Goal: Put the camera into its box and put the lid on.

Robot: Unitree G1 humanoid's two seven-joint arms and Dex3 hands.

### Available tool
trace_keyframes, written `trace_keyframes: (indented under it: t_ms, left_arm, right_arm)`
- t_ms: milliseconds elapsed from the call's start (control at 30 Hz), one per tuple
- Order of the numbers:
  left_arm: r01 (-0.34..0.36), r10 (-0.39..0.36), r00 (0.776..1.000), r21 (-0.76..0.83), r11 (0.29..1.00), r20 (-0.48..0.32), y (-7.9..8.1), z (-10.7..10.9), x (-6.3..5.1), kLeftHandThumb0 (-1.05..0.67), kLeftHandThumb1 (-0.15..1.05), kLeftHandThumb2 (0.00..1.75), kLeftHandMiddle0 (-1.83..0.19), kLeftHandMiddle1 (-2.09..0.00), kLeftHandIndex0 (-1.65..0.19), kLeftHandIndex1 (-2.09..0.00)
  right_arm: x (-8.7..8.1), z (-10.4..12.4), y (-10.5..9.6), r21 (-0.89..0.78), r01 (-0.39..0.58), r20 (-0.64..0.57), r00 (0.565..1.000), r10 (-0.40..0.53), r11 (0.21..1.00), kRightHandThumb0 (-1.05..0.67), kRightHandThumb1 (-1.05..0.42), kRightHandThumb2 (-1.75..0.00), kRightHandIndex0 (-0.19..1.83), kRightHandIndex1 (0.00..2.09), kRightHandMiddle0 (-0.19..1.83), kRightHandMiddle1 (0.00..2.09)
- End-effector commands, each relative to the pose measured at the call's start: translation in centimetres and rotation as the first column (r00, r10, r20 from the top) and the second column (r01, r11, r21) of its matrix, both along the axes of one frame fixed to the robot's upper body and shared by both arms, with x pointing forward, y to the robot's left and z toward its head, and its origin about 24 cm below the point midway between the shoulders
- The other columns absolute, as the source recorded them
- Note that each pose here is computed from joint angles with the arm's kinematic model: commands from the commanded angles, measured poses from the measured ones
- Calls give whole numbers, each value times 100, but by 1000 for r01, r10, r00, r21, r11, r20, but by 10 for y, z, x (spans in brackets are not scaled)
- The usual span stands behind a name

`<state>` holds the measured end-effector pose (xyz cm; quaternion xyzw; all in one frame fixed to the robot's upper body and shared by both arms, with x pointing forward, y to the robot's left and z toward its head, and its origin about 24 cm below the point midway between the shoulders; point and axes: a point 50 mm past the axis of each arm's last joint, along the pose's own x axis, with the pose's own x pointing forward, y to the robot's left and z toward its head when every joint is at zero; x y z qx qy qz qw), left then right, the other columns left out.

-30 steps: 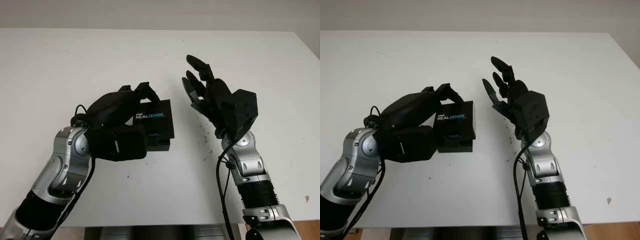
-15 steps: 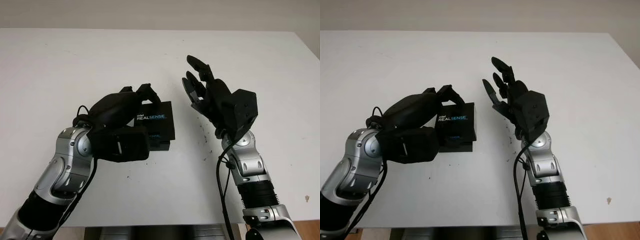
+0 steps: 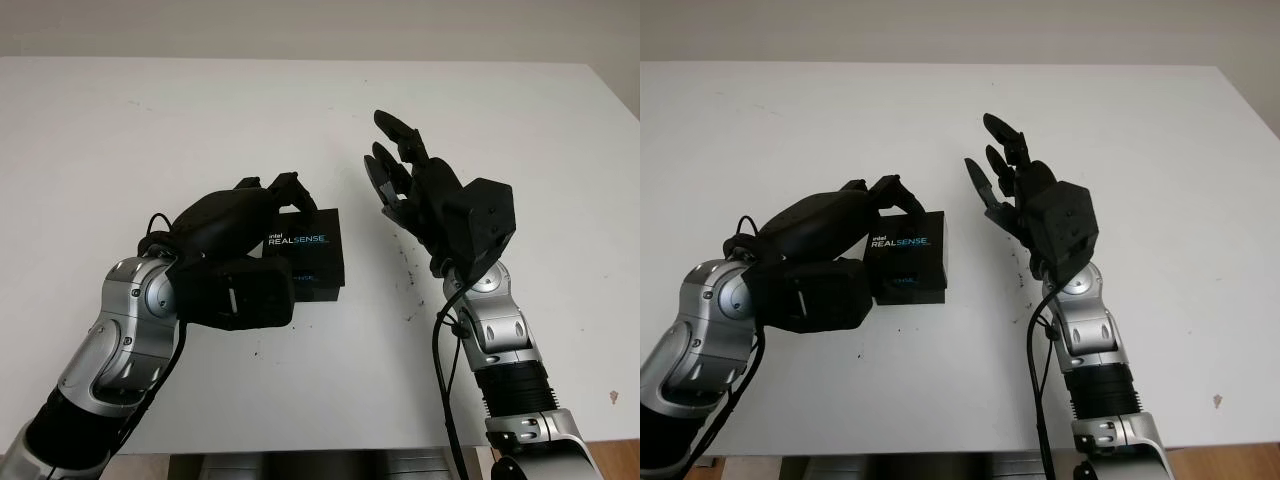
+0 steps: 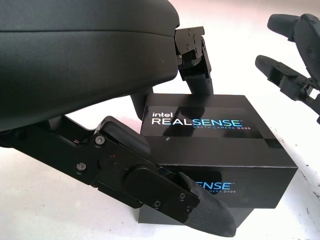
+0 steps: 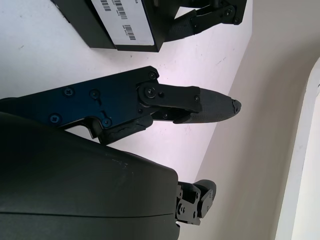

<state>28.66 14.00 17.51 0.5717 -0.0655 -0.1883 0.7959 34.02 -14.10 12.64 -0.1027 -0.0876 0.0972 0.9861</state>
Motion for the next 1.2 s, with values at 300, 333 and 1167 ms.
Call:
trace_keyframes:
  t_ms: [300,333,1167]
  left_arm:
    - [-35,36,999,16,999,-25,5,-7,-1,-27,105,15,-9,-208,1,-180]
    - [-37,37,999,15,999,-24,4,-8,-1,-27,105,15,-9,-206,1,-178]
    - [-50,49,997,12,999,62,10,4,3,-24,105,12,-24,-209,-6,-172]
  right_arm:
    - [0,7,1,10,-8,33,999,8,1000,-63,-105,-47,12,5,-16,54]
    - [0,7,1,10,-9,33,999,9,1000,-63,-105,-47,12,5,-16,54]
    - [0,7,2,2,-11,18,1000,11,1000,-65,-105,-46,12,5,-17,56]
